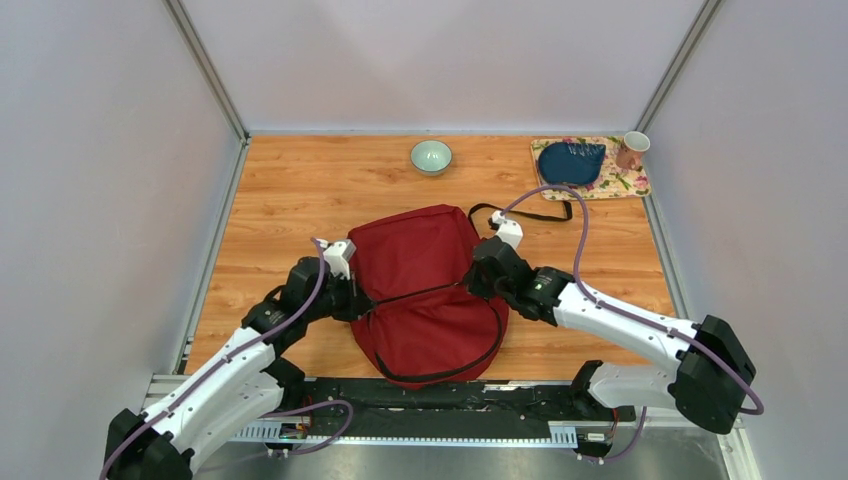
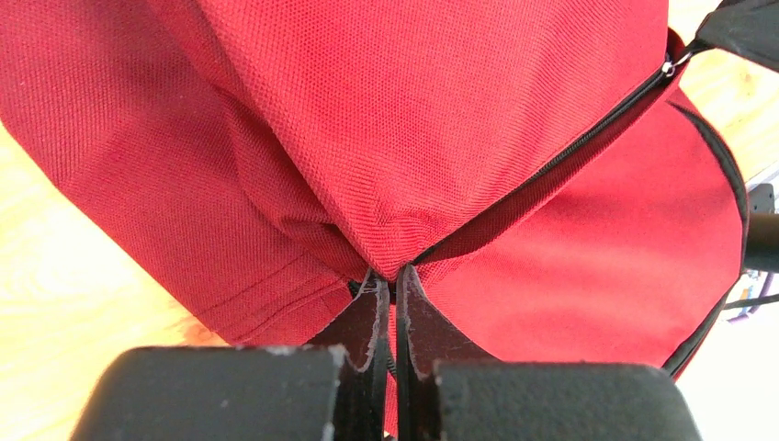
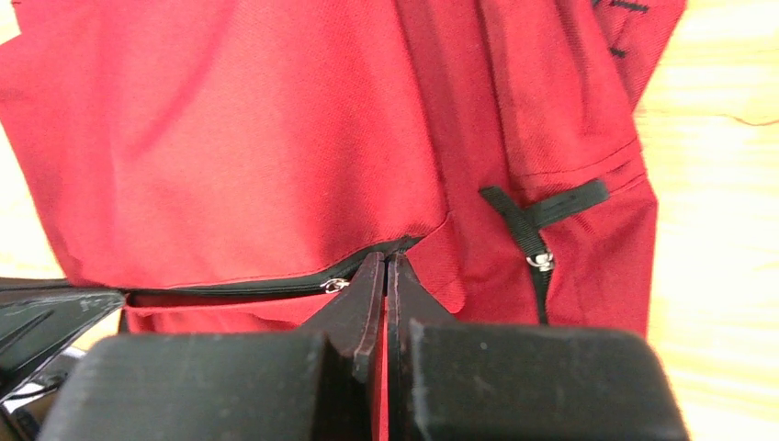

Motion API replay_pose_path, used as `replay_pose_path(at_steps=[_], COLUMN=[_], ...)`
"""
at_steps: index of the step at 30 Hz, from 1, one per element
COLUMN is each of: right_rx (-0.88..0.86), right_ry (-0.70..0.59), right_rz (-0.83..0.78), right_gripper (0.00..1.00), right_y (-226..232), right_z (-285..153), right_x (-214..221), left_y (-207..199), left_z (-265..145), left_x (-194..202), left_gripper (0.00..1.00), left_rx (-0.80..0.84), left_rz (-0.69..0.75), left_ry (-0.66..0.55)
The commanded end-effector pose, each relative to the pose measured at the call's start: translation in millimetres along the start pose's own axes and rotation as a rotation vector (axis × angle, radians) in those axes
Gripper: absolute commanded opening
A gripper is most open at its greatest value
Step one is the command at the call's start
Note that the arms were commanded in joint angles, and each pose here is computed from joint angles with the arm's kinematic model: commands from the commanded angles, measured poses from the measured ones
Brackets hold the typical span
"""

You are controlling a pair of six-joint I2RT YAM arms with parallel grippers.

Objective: Pack the student bag
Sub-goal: Zip the student bag at the center of the board.

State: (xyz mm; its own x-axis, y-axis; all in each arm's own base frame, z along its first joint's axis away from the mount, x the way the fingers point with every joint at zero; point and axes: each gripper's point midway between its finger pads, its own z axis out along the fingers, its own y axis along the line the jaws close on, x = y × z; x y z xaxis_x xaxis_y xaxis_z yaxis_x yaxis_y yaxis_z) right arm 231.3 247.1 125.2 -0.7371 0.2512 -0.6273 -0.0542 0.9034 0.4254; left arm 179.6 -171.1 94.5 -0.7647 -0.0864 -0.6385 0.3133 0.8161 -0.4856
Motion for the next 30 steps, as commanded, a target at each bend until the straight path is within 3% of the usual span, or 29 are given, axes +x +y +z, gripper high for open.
replay_pose_path(at_steps=[1,13,17,19,20,21,24,25,27,30], right_rx=[0.145,0.244,0.231,0.199,0.189,0.178,0.147,0.153,0.157,0.157], right_ry=[-0.062,-0.092,-0.134,-0.146,-0.148,-0.157,-0.175,-0.173,-0.174,-0.156], right_rz=[0.009,0.047,0.056,0.051,0.059,0.046,0.045,0.042,0.046,0.062], right_gripper=[0.00,0.00,0.00,0.00,0.00,0.02,0.34,0.47,0.57,0.65], right_y=[-34.4,-65.5,-62.6,-54.8,-54.7,-51.9,-43.4,-44.8,-48.5,-58.1], right_z=[7.4,11.2,8.0,6.8,6.4,4.6,-0.9,-3.3,-5.4,-8.6], right_x=[-8.2,-9.9,-30.6,-45.0,-51.7,-58.4,-74.9,-76.2,-74.9,-61.8], left_y=[4.6,10.7,-14.8,-24.9,-29.5,-29.7,-22.4,-15.5,-4.0,11.0], left_z=[-9.7,-8.6,-1.3,-0.6,0.0,0.2,-4.5,-7.2,-15.5,-23.3], left_x=[-26.6,-51.2,-76.4,-90.7,-107.7,-116.2,-148.9,-150.6,-160.5,-142.9], left_gripper=[0.00,0.00,0.01,0.14,0.28,0.36,0.56,0.79,0.79,0.81], left_rx=[-0.054,0.002,0.126,0.164,0.167,0.155,0.082,0.044,-0.015,-0.077], left_rz=[0.036,-0.034,-0.016,-0.004,0.026,0.040,0.052,0.041,0.034,0.003], left_ry=[-0.048,-0.067,-0.088,-0.099,-0.116,-0.122,-0.146,-0.135,-0.145,-0.123])
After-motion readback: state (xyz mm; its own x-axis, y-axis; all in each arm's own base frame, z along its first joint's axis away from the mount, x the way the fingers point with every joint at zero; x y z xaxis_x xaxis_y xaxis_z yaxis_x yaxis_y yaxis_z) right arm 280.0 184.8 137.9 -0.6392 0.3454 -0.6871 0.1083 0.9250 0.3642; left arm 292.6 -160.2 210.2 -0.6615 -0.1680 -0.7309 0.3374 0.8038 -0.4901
